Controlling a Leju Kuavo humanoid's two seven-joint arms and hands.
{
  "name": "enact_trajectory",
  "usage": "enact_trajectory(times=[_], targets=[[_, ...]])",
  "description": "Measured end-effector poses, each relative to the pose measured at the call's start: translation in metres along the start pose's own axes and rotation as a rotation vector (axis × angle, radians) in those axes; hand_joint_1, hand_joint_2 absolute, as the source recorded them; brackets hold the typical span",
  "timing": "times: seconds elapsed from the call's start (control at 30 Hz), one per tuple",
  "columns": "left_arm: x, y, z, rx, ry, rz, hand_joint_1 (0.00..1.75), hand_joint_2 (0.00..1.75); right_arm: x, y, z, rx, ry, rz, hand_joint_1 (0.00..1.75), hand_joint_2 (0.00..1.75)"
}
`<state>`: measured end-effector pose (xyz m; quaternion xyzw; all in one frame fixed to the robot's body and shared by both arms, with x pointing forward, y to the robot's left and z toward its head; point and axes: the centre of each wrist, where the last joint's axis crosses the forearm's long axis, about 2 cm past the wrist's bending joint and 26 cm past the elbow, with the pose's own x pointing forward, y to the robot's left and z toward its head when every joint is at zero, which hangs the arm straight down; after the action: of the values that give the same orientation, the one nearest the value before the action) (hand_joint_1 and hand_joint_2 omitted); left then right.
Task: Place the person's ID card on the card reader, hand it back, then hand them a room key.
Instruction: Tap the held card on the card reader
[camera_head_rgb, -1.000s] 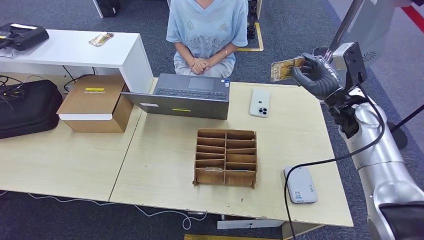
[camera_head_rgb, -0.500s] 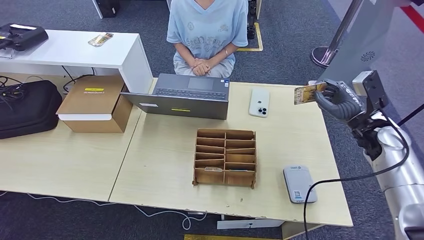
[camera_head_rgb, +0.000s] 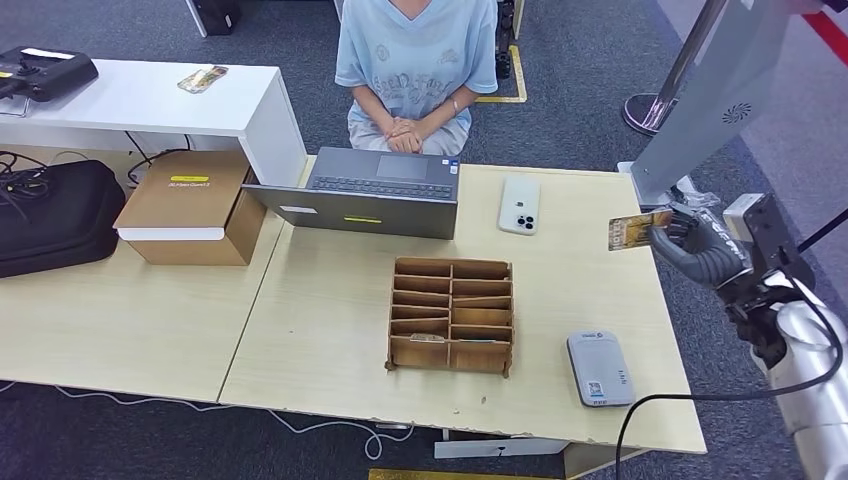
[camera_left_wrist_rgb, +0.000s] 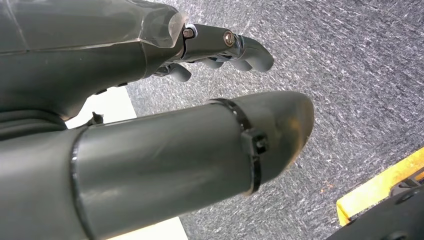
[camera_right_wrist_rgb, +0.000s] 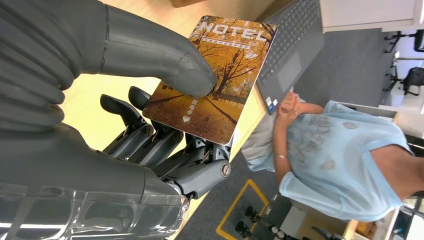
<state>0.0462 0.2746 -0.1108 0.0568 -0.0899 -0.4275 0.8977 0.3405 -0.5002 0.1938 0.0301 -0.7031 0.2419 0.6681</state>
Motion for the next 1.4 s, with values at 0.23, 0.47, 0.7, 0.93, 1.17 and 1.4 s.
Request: enact_trajectory(times=[0.23,0.47,0.7,0.93,1.17,1.4], targets=[[0.000,0.000,0.000,-0.001,0.001,-0.013,0.00,0.00,-0.014,0.008,0.021,-0.001,0.065,0.041,1.75,1.75],[0.000,0.000,0.000,-0.001,0.001,-0.020,0.00,0.00,-0.026,0.017,0.033,-0.008,0.125,0.055,1.75,1.75],[0.000,0.000,0.000,-0.002,0.002,-0.029,0.00,0.00,-0.035,0.024,0.038,-0.013,0.185,0.070,1.75,1.75],[-0.001,0.001,0.000,-0.002,0.003,-0.035,0.00,0.00,-0.039,0.021,0.037,-0.022,0.265,0.099,1.75,1.75],[-0.002,0.002,0.000,0.000,0.005,-0.040,0.00,0.00,-0.044,0.015,0.039,-0.048,0.304,0.106,1.75,1.75],[-0.003,0.002,0.000,0.000,0.006,-0.041,0.00,0.00,-0.056,0.015,0.047,-0.050,0.321,0.082,1.75,1.75]])
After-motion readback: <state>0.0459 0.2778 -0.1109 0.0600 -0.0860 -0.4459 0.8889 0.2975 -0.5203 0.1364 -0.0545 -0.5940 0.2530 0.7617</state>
